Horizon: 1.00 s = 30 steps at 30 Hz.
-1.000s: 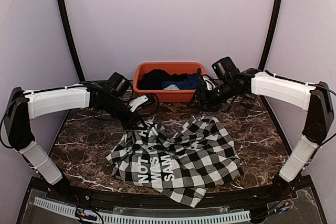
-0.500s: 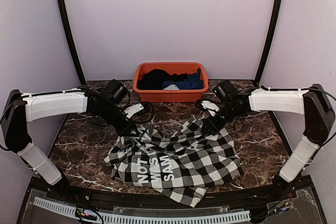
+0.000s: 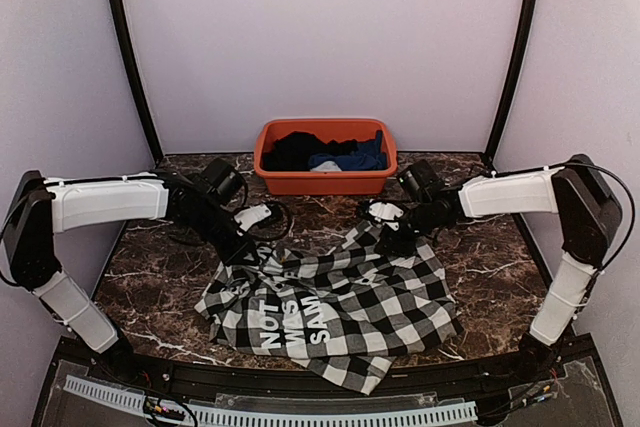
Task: Pin the brooch onto the clothing
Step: Place the clothing with brooches at the center of the board.
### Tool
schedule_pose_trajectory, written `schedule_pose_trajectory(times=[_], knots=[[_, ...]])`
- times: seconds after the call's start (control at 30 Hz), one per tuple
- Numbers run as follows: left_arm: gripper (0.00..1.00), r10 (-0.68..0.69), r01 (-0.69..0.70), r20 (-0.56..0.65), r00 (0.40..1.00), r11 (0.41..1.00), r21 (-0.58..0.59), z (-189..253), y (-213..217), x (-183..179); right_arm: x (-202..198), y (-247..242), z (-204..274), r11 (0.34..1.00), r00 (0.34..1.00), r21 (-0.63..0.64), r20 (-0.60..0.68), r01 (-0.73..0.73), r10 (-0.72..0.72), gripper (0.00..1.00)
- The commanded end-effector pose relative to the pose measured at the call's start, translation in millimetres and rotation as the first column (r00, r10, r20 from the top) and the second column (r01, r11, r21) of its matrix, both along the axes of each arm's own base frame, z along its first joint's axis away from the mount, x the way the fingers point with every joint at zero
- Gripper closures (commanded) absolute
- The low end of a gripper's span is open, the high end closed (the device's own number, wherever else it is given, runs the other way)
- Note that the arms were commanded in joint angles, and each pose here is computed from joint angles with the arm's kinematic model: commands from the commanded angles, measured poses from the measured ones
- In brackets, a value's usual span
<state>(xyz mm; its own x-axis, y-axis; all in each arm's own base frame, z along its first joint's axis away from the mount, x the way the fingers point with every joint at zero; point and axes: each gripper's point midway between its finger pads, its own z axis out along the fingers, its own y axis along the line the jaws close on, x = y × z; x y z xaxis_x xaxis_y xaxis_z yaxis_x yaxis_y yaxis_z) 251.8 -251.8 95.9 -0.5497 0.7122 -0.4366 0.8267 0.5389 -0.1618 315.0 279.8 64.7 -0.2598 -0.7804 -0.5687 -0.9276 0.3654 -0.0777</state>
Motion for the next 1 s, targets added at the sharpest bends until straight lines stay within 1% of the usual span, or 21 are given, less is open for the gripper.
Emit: schedule_pose_trajectory(times=[0.0, 0.03, 0.07, 0.13, 0.27, 0.43, 0.57, 0.63, 0.73, 0.8, 0.83, 0.93, 0.97], knots=[[0.97, 0.015, -0.014, -0.01, 1.0, 0.999, 0.052, -5.2, 6.6, 1.0, 8.4, 0.9, -17.1, 0.997, 0.999, -0.068, -0.004, -0.033, 0.033, 0.78], [0.97, 0.019, -0.019, -0.004, 1.0, 0.998, 0.057, -4.7, 6.9, 3.1, 12.7, 1.3, -16.5, 0.998, 1.0, -0.066, -0.005, -0.016, 0.016, 0.92], [0.97, 0.025, -0.026, 0.004, 1.0, 0.998, 0.059, -3.2, 6.4, 7.1, 14.3, 1.7, -16.5, 0.998, 1.0, -0.06, -0.013, -0.006, 0.006, 1.0], [0.98, 0.039, -0.041, 0.023, 0.999, 0.996, 0.074, -1.3, 6.9, 15.4, 15.6, 1.4, -14.9, 0.999, 1.0, -0.052, -0.014, 0.007, -0.008, 1.0], [0.99, 0.068, -0.075, 0.067, 0.995, 0.991, 0.108, 0.4, 9.2, 36.6, 22.1, -7.5, -5.6, 0.997, 0.998, -0.061, 0.04, 0.047, -0.045, 1.0], [0.99, 0.09, -0.114, 0.13, 0.987, 0.975, 0.189, -10.1, 17.3, 63.3, 41.3, -28.3, 16.4, 0.984, 0.976, -0.069, 0.153, 0.166, -0.154, 1.0], [0.99, 0.106, -0.15, 0.173, 0.979, 0.954, 0.261, -22.0, 28.7, 81.9, 50.3, -40.6, 31.8, 0.965, 0.951, -0.052, 0.195, 0.256, -0.242, 1.0], [0.99, 0.124, -0.171, 0.18, 0.976, 0.947, 0.271, -25.4, 33.7, 90.0, 49.3, -42.6, 34.2, 0.959, 0.945, -0.04, 0.187, 0.282, -0.27, 1.0], [0.99, 0.151, -0.2, 0.193, 0.97, 0.943, 0.265, -25.1, 40.4, 98.4, 43.4, -40.3, 29.8, 0.955, 0.948, -0.028, 0.137, 0.295, -0.289, 1.0], [0.95, 0.159, -0.209, 0.202, 0.966, 0.944, 0.255, -22.0, 41.4, 100.0, 36.2, -31.4, 26.0, 0.963, 0.959, -0.009, 0.089, 0.271, -0.269, 1.0], [0.86, 0.162, -0.211, 0.202, 0.966, 0.944, 0.253, -21.9, 41.7, 99.8, 34.0, -28.1, 24.4, 0.966, 0.963, -0.006, 0.077, 0.26, -0.259, 1.0], [0.74, 0.169, -0.22, 0.206, 0.964, 0.941, 0.258, -19.4, 45.0, 97.7, 30.6, -22.1, 25.2, 0.97, 0.969, -0.012, 0.061, 0.242, -0.241, 0.93], [0.65, 0.174, -0.226, 0.209, 0.962, 0.94, 0.257, -18.2, 45.7, 97.6, 30.9, -21.7, 27.7, 0.97, 0.968, -0.013, 0.06, 0.243, -0.242, 0.89]])
